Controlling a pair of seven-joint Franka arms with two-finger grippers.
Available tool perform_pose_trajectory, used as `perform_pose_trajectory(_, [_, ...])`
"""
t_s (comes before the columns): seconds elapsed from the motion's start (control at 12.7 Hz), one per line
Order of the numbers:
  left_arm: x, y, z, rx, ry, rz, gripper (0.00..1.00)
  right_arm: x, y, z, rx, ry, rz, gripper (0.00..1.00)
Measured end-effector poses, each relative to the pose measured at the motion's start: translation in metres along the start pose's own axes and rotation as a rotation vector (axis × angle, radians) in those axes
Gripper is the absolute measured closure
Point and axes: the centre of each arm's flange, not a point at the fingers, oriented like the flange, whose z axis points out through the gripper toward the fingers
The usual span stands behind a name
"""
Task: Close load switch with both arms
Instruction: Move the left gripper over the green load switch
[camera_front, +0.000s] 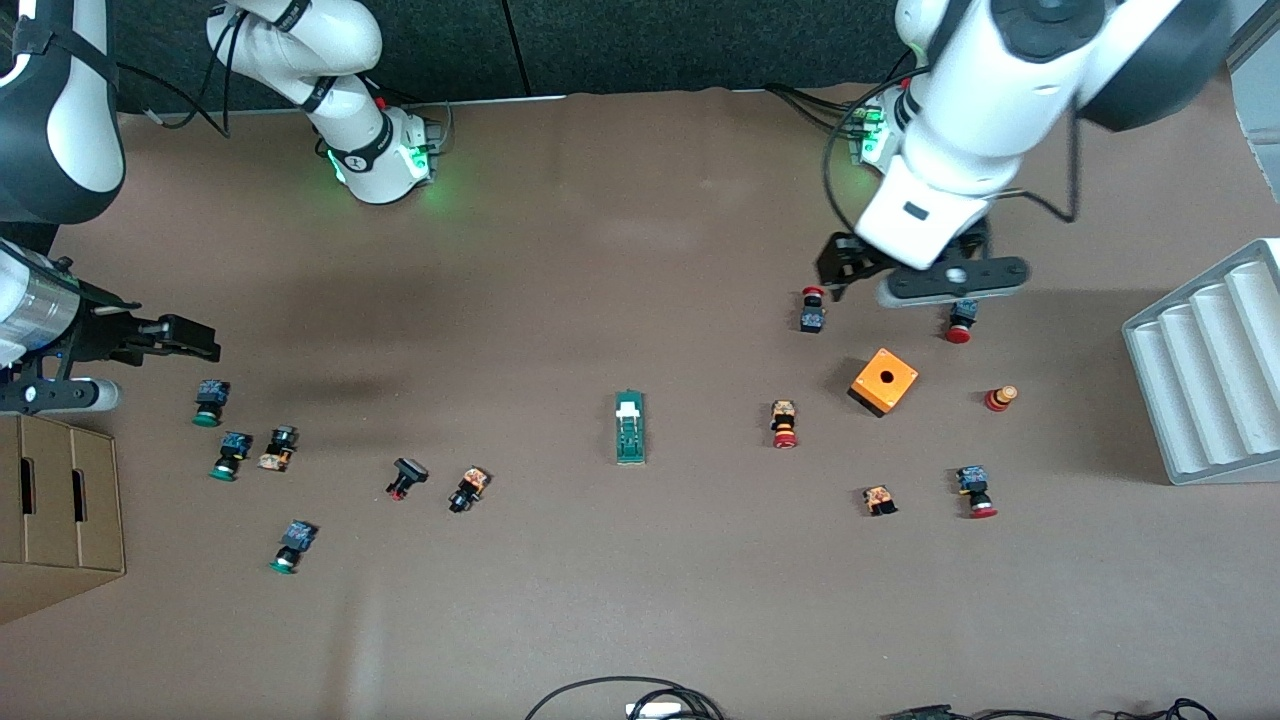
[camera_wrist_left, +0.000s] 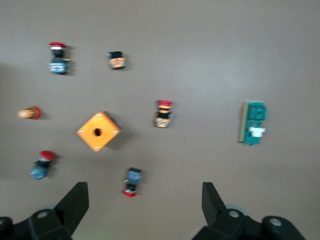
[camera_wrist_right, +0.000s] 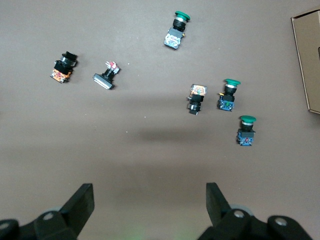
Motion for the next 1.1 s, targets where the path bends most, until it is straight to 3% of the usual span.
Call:
perform_pose_trajectory(0.31, [-0.009, 0.059, 0.032, -0.078, 0.033, -0.070, 0.00, 0.000, -0.003, 0.000, 0.032, 0.002, 0.001, 0.00])
perform_pose_trajectory(0.78, [-0.066, 0.157, 0.098, 0.016, 0.211, -0.057, 0.00, 0.001, -0.006, 0.000, 0.034, 0.002, -0.004, 0.00])
perform_pose_trajectory(1.1, [-0.093, 0.198, 0.148, 0.040, 0.325, -0.066, 0.00, 0.001, -0.013, 0.001, 0.035, 0.003, -0.015, 0.00])
